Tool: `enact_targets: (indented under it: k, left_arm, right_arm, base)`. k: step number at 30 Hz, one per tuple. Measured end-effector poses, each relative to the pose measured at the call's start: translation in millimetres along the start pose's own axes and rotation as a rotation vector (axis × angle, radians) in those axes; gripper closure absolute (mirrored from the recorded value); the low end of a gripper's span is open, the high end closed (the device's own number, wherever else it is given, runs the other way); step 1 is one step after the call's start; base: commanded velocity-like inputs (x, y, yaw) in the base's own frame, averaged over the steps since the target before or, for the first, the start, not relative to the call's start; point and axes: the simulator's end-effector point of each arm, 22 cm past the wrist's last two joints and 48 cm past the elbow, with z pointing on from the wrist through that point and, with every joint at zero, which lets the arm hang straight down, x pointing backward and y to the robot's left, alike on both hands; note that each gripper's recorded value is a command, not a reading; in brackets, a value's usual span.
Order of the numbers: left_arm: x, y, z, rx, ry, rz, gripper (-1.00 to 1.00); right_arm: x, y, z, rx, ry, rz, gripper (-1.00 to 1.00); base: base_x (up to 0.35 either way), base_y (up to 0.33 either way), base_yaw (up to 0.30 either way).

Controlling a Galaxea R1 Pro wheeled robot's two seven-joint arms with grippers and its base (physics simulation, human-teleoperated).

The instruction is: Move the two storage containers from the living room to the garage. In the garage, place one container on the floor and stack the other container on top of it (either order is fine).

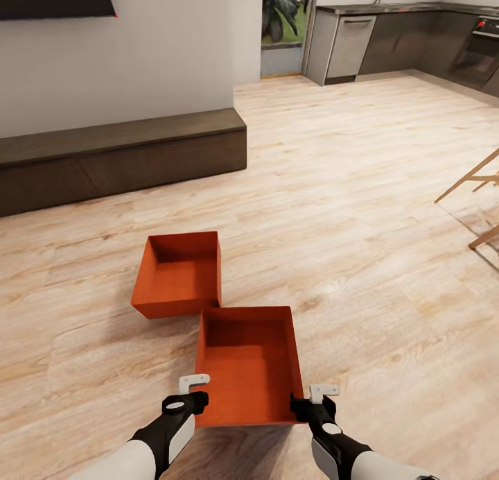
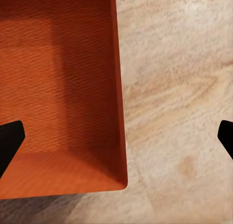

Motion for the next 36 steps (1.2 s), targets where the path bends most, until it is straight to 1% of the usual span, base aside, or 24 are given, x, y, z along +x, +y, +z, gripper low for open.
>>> enact_targets:
  k: [11, 15, 19, 22, 29, 36]
  left_arm:
    - [1.4, -0.1, 0.3, 0.0, 0.004, 0.001, -1.0]
    - [3.0, -0.7, 0.1, 0.001, 0.011, 0.006, -1.0]
    - [-2.6, -2.6, -0.4, 0.004, 0.002, 0.003, -1.0]
    - [-6.1, -2.0, -0.4, 0.003, -0.005, 0.001, -1.0]
    - [-10.1, -1.5, -0.4, 0.003, -0.018, -0.007, -1.0]
    - [-10.7, -1.2, -0.4, 0.002, -0.02, -0.007, -1.0]
  right_arm:
    - [0.4, 0.1, 0.2, 0.0, 0.001, 0.0, -1.0]
    - [3.1, 3.1, -0.5, -0.003, 0.009, -0.004, -1.0]
    - [6.6, 6.1, -1.1, -0.007, 0.019, -0.013, -1.0]
    - [7.7, 2.2, -0.8, -0.001, 0.023, -0.008, -1.0]
    - [1.2, 0.2, -0.2, -0.001, -0.003, -0.014, -1.0]
    - [-1.1, -0.2, -0.2, -0.001, -0.013, -0.011, -1.0]
  base:
    - [0.0, 0.0, 0.0]
    - [0.0, 0.0, 0.0]
    - [0.0, 0.0, 0.0]
    - [0.0, 0.0, 0.0]
    - [0.0, 0.0, 0.0]
    - [0.0, 0.0, 0.0]
